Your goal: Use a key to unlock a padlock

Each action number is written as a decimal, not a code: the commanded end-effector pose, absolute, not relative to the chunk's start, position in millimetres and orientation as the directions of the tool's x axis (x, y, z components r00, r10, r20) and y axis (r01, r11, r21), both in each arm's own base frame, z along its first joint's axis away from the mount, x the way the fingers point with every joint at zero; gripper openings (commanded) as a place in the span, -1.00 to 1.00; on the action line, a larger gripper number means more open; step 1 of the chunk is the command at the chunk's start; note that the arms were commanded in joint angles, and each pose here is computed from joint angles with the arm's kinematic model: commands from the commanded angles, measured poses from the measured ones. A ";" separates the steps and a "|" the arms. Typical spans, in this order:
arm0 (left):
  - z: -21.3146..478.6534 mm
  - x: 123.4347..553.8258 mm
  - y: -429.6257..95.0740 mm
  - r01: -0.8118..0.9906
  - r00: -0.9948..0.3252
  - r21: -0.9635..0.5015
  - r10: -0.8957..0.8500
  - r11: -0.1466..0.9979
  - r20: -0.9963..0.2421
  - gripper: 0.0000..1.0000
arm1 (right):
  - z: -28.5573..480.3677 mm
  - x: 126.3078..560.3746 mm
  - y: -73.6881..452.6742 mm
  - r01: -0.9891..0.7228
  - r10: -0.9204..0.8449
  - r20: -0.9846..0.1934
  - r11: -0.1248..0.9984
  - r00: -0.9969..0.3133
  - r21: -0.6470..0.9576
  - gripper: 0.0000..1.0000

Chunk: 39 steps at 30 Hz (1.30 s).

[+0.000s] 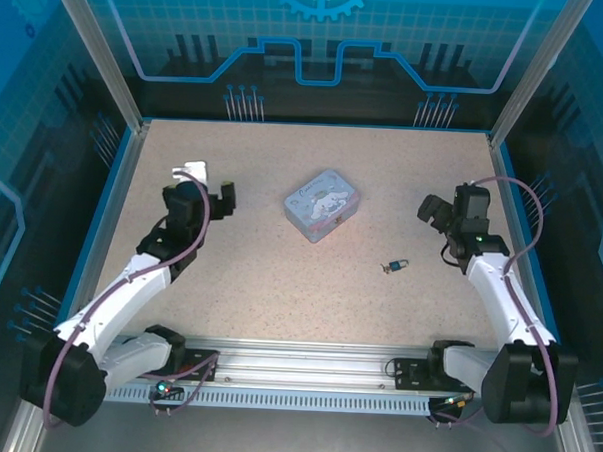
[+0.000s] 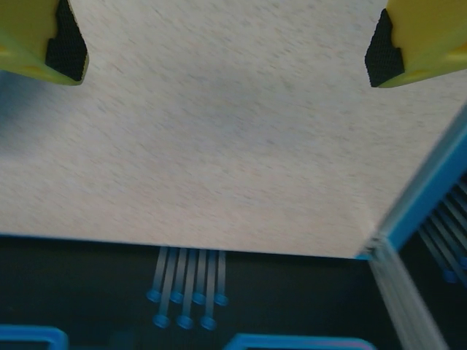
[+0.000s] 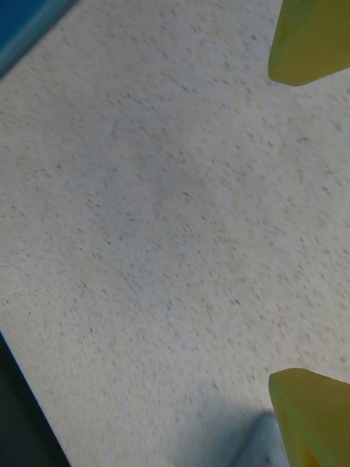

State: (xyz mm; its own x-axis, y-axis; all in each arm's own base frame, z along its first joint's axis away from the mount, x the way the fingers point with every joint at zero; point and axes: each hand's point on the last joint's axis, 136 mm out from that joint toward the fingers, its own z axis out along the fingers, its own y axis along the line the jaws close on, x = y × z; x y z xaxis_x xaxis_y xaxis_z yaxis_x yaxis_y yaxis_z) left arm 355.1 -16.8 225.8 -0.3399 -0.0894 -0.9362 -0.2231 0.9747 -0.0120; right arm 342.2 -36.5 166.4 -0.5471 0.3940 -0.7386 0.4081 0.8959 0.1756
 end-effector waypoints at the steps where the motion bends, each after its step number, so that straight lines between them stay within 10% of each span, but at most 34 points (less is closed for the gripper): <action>1: 225.3 363.1 5.2 -0.266 -0.260 0.008 -0.064 0.964 -0.963 0.98 | 178.2 356.0 -52.8 0.421 0.277 -0.809 0.906 -0.519 0.040 1.00; 13: 128.0 372.8 27.5 -0.320 -0.278 0.048 -0.045 0.946 -0.960 0.98 | 144.4 376.0 -40.2 0.306 0.116 -0.874 0.951 -0.471 -0.039 1.00; 39: 93.9 398.4 1.1 -0.050 -0.331 -0.079 -0.092 0.996 -0.939 0.98 | 95.5 395.5 13.8 0.013 -0.077 -0.924 0.996 -0.374 -0.088 1.00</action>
